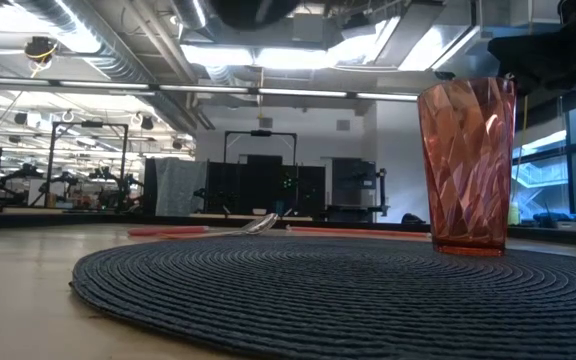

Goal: Pick & Place Utensil
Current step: Put the bowl in the center of the mat

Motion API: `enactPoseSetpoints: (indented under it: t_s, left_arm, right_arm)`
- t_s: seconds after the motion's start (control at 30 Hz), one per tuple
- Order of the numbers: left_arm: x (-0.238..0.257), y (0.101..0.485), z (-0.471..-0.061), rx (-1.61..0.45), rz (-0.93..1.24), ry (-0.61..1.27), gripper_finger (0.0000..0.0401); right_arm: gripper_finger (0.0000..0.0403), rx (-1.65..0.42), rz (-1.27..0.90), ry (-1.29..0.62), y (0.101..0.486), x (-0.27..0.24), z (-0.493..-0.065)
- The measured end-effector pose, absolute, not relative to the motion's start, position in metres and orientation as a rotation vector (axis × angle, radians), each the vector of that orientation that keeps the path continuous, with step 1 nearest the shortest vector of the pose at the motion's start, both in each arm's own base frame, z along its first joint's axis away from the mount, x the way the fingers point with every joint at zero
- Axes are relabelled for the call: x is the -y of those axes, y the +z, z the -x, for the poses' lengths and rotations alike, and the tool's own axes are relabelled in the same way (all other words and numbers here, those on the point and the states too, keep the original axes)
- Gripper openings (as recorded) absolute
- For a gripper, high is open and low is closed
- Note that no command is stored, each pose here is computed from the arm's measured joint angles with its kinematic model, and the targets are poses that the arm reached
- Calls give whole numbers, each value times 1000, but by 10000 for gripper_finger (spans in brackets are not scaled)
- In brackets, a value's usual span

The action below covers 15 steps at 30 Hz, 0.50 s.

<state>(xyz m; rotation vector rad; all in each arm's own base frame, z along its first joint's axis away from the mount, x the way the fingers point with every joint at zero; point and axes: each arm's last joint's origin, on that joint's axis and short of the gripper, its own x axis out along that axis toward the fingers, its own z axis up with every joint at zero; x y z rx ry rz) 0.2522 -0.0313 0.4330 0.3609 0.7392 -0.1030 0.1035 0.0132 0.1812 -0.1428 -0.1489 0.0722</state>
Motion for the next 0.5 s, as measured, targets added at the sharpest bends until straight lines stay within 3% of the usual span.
enactPoseSetpoints:
  t_s: [0.2,0.5]
  left_arm:
    - [49,431,-223,-670,-393,-176,4]
    - [27,374,-160,-412,-349,-67,4]
  right_arm:
    - [4,147,124,74,181,-13,-103]
    - [4,133,113,84,180,-13,-104]
